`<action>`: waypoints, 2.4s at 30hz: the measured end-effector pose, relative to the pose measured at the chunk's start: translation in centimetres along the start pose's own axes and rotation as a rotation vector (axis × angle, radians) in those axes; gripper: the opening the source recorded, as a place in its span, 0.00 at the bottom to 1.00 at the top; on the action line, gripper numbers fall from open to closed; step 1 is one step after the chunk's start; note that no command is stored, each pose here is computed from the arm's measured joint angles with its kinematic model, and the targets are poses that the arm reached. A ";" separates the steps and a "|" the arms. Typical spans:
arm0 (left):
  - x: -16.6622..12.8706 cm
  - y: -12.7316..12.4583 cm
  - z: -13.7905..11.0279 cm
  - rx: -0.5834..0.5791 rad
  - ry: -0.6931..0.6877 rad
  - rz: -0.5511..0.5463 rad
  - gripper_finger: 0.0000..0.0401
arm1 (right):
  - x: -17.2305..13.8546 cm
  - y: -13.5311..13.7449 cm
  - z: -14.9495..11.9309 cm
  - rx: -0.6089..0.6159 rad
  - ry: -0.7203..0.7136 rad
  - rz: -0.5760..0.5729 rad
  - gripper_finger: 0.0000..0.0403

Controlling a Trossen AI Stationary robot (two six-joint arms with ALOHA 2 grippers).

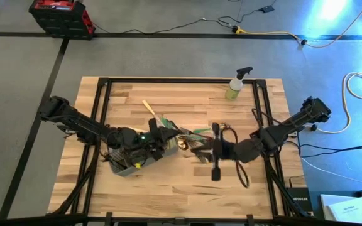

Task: Sort silverware
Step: Put the spoon into the silverware tray

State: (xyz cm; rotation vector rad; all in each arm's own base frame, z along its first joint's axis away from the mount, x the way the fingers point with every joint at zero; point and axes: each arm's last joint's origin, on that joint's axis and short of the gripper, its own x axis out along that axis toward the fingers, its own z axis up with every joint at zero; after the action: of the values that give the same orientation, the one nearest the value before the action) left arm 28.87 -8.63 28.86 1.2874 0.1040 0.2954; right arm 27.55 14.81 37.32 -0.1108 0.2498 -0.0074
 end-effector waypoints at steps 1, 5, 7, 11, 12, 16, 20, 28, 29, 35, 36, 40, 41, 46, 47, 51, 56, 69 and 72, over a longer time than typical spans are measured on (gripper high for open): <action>-0.4 0.5 0.0 -0.043 -0.016 -0.013 0.00 | 0.0 0.4 0.0 -0.067 0.010 0.016 0.00; -2.3 2.4 -0.1 -0.206 -0.107 -0.079 0.00 | 0.2 1.9 0.3 -0.340 0.009 0.051 0.00; -3.2 3.3 -0.3 -0.264 -0.145 -0.111 0.00 | 0.7 2.4 0.4 -0.474 0.007 0.057 0.00; -4.9 4.7 -1.0 -0.340 -0.191 -0.198 0.00 | 2.1 3.2 -0.2 -0.719 0.045 0.067 0.00; -5.4 5.0 -1.2 -0.363 -0.202 -0.219 0.00 | 2.4 3.4 -0.2 -0.781 0.046 0.064 0.00; -7.1 6.1 -1.9 -0.441 -0.288 -0.317 0.00 | 3.8 4.0 0.1 -1.051 0.079 -0.035 0.00; -8.2 6.8 -2.2 -0.531 -0.375 -0.398 0.00 | 5.8 3.7 1.4 -1.117 0.133 -0.163 0.00; -9.2 5.8 -2.4 -0.617 -0.456 -0.664 0.00 | 9.5 2.7 3.0 -1.136 0.119 -0.154 0.00; -9.4 5.6 -2.4 -0.629 -0.476 -0.716 0.00 | 9.8 2.5 3.1 -1.135 0.122 -0.159 0.00; -10.3 5.2 -2.6 -0.638 -0.536 -0.886 0.00 | 10.3 2.2 2.6 -1.145 0.154 -0.146 0.00; -10.4 5.2 -2.7 -0.630 -0.537 -0.891 0.00 | 10.3 2.2 2.5 -1.137 0.159 -0.142 0.00; -11.1 5.4 -3.0 -0.604 -0.583 -0.935 0.00 | 10.3 2.5 2.1 -1.056 0.137 -0.048 0.00; -11.3 5.4 -3.0 -0.597 -0.603 -0.945 0.00 | 10.3 2.6 2.0 -1.037 0.114 0.017 0.00; -11.6 5.5 -2.9 -0.582 -0.687 -0.984 0.00 | 12.4 2.8 1.0 -1.058 0.050 0.133 0.00; -11.6 5.5 -2.9 -0.579 -0.692 -0.986 0.00 | 12.8 2.7 0.8 -1.079 0.056 0.113 0.01; -11.6 5.5 -3.0 -0.589 -0.686 -0.995 0.00 | 14.0 1.3 1.7 -1.158 0.095 0.056 0.08; -11.4 5.4 -3.2 -0.644 -0.633 -1.022 0.00 | 14.8 -0.3 4.0 -1.191 0.084 0.063 0.28; -8.7 3.9 -4.1 -0.879 -0.539 -1.226 0.00 | 17.9 2.3 2.2 -1.825 0.199 -0.087 0.65; -7.5 3.2 -4.4 -0.925 -0.512 -1.267 0.00 | 17.2 3.4 3.3 -1.810 0.160 -0.192 0.63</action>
State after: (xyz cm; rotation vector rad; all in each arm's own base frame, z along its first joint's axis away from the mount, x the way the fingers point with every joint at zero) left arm 20.10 -5.81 30.05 0.1774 0.2796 -0.9794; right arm 45.05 18.21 35.86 -1.9405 0.3385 0.0218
